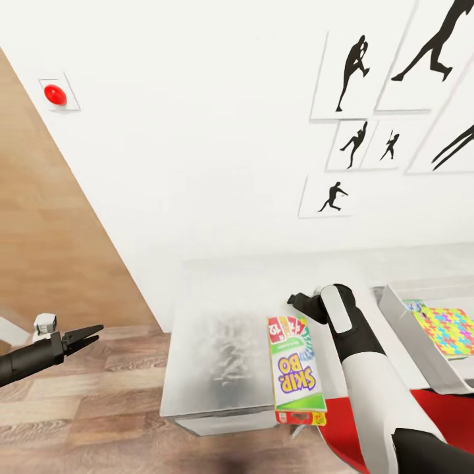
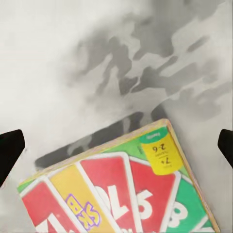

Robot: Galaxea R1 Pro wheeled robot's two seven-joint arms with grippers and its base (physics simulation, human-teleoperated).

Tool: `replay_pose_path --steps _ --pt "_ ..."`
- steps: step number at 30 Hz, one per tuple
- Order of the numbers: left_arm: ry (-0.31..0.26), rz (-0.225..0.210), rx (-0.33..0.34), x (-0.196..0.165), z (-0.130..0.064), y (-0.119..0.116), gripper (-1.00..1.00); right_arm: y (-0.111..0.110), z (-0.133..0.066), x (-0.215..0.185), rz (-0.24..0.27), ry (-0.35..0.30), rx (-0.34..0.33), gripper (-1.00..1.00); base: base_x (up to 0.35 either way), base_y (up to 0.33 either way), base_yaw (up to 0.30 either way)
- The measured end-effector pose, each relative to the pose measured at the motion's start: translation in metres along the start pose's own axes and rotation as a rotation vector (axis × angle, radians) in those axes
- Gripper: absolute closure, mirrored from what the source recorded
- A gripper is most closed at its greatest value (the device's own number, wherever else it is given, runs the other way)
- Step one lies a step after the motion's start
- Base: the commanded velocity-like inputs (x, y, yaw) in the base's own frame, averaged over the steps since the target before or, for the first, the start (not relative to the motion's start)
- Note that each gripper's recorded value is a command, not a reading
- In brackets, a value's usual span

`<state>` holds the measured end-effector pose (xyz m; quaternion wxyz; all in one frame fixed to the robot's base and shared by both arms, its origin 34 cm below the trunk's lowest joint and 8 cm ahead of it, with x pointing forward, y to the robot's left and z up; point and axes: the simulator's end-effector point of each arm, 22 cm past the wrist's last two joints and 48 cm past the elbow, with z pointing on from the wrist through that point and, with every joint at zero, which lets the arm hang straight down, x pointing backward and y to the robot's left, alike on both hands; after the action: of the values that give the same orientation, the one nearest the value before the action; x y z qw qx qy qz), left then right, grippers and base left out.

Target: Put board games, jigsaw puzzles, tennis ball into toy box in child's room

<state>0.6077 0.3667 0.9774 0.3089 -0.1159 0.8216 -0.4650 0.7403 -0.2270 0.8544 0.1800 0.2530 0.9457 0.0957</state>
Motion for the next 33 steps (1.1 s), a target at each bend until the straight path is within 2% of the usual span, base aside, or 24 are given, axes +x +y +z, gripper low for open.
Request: replay_pose_path --steps 18,33 --pt "0.0 0.0 0.0 -0.0001 0.0001 0.0 -1.0 -0.0003 0.0002 -0.0003 0.001 -0.001 0.001 -1.0 0.092 0.019 0.002" --pt "0.003 -0.005 -0.003 0.0013 0.0017 0.0033 -1.0 -0.0037 0.006 0.0038 0.001 0.011 0.007 -1.0 0.011 0.004 0.034"
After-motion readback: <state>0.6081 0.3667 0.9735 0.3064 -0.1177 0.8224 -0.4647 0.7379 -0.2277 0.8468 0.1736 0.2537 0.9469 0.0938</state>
